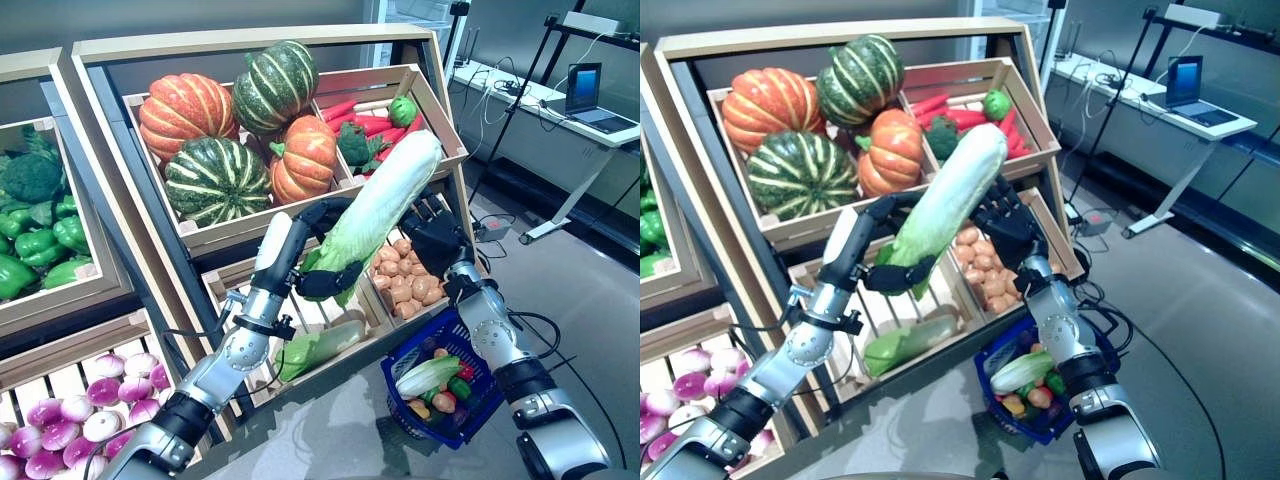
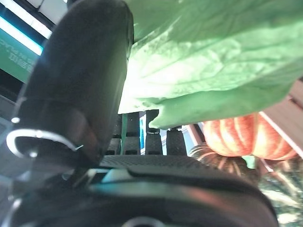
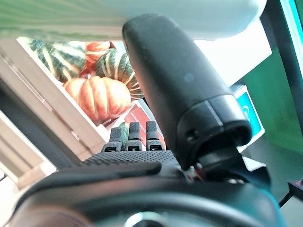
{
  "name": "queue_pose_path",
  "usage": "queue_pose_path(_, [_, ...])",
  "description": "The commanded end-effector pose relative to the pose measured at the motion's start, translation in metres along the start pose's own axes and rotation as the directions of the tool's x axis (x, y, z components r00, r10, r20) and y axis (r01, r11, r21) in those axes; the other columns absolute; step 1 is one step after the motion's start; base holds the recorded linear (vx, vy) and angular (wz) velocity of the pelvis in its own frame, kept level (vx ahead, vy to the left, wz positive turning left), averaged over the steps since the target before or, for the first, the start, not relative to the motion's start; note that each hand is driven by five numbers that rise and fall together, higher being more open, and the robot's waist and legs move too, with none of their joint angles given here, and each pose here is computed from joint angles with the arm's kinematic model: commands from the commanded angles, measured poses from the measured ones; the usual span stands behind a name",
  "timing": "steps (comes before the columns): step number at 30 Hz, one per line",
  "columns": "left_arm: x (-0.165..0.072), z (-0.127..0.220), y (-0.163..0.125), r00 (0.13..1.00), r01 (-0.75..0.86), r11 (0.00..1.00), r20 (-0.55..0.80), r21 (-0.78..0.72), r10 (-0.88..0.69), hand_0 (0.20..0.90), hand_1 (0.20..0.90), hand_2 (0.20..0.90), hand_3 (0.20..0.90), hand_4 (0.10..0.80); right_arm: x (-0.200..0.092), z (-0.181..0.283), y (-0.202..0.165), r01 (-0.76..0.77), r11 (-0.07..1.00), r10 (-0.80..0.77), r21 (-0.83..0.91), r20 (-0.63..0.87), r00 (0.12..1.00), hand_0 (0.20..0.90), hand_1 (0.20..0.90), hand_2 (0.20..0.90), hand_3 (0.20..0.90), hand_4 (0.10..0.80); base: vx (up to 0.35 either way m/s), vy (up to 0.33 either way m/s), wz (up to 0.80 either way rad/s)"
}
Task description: Put vegetables into the basket
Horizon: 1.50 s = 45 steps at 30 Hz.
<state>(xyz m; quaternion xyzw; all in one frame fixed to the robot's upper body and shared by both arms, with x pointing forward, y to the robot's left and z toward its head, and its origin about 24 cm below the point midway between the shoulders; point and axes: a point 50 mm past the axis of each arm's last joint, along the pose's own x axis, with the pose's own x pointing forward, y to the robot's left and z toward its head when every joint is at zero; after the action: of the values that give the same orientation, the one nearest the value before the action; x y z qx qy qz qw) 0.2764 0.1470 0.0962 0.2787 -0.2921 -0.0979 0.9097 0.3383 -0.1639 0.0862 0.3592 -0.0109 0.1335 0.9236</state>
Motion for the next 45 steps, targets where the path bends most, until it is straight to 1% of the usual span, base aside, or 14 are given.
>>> queue_pose_path(1, [0.036,0.064,-0.017,0.888,0.133,0.991,0.442,0.014,-0.126,0.3,0.3,0.3,0.3,0.4,0.044,0.044,0.071,-0.278,0.958,0.266,0.069,0.151,0.952,0.9,0.9,0.9,0.9,0.8,0.011,0.016,0.05])
queue_pose_path(2, [0.036,0.066,-0.02,0.881,0.145,0.989,0.452,0.024,-0.14,0.3,0.3,0.3,0.3,0.4,0.044,0.039,0.069,-0.278,0.953,0.26,0.12,0.145,0.954,0.9,0.9,0.9,0.9,0.8,0.007,0.011,0.07])
queue_pose_path(4, [0.035,0.067,-0.023,0.877,0.156,0.987,0.455,0.029,-0.152,0.3,0.3,0.3,0.3,0.4,0.044,0.037,0.069,-0.285,0.947,0.265,0.147,0.146,0.953,0.9,0.9,0.9,0.9,0.8,0.005,0.006,0.07])
queue_pose_path(6, [0.034,0.066,-0.027,0.87,0.171,0.984,0.461,0.051,-0.175,0.3,0.3,0.3,0.3,0.4,0.045,0.033,0.072,-0.327,0.923,0.299,0.202,0.156,0.941,0.9,0.9,0.9,0.9,0.8,0.0,0.0,0.0])
queue_pose_path(11, [0.029,0.061,-0.029,0.87,0.19,0.979,0.449,0.07,-0.201,0.3,0.3,0.3,0.3,0.4,0.042,0.034,0.082,-0.423,0.875,0.389,0.236,0.177,0.904,0.9,0.9,0.9,0.9,0.8,0.0,0.0,0.0])
queue_pose_path(15, [0.026,0.052,-0.027,0.897,0.194,0.98,0.398,0.044,-0.195,0.3,0.3,0.3,0.3,0.4,0.038,0.034,0.096,-0.552,0.803,0.527,0.222,0.168,0.833,0.9,0.9,0.9,0.9,0.8,0.0,0.0,0.0])
queue_pose_path(20, [0.022,0.041,-0.021,0.929,0.17,0.985,0.334,0.005,-0.162,0.3,0.3,0.3,0.3,0.4,0.034,0.044,0.097,-0.572,0.808,0.549,0.141,0.17,0.818,0.9,0.9,0.9,0.9,0.8,0.0,0.0,0.0])
queue_pose_path(23, [0.021,0.038,-0.017,0.938,0.151,0.989,0.317,-0.007,-0.141,0.3,0.3,0.3,0.3,0.4,0.031,0.049,0.091,-0.537,0.841,0.519,0.069,0.176,0.836,0.9,0.9,0.9,0.9,0.8,0.0,0.0,0.0])
queue_pose_path(25, [0.021,0.036,-0.014,0.946,0.126,0.992,0.303,-0.018,-0.114,0.3,0.3,0.3,0.3,0.4,0.029,0.058,0.08,-0.446,0.894,0.443,-0.035,0.206,0.872,0.9,0.9,0.9,0.9,0.8,0.0,0.0,0.0])
queue_pose_path(26, [0.021,0.035,-0.012,0.949,0.117,0.993,0.297,-0.02,-0.106,0.3,0.3,0.3,0.3,0.4,0.028,0.063,0.075,-0.408,0.911,0.409,-0.055,0.239,0.881,0.9,0.9,0.9,0.9,0.8,0.0,0.0,0.0])
queue_pose_path(32, [0.021,0.034,-0.011,0.954,0.102,0.995,0.286,-0.014,-0.093,0.3,0.3,0.3,0.3,0.4,0.018,0.078,0.058,-0.308,0.951,0.292,-0.024,0.395,0.871,0.9,0.9,0.9,0.9,0.8,0.0,0.0,0.0])
queue_pose_path(36, [0.02,0.035,-0.008,0.957,0.081,0.996,0.28,-0.021,-0.072,0.3,0.3,0.3,0.3,0.4,0.009,0.088,0.047,-0.226,0.971,0.234,-0.075,0.46,0.857,0.9,0.9,0.9,0.9,0.8,0.0,0.0,0.0])
queue_pose_path(41, [0.02,0.032,-0.001,0.968,0.046,0.997,0.248,-0.058,-0.03,0.3,0.3,0.3,0.3,0.4,-0.001,0.104,0.035,-0.165,0.98,0.2,-0.113,0.511,0.836,0.9,0.9,0.9,0.9,0.8,0.0,0.0,0.0])
queue_pose_path(45, [0.02,0.031,0.007,0.972,0.013,0.996,0.233,-0.094,0.01,0.3,0.3,0.3,0.3,0.4,-0.008,0.107,0.021,-0.086,0.982,0.159,-0.169,0.489,0.857,0.9,0.9,0.9,0.9,0.8,-0.016,-0.006,-0.08])
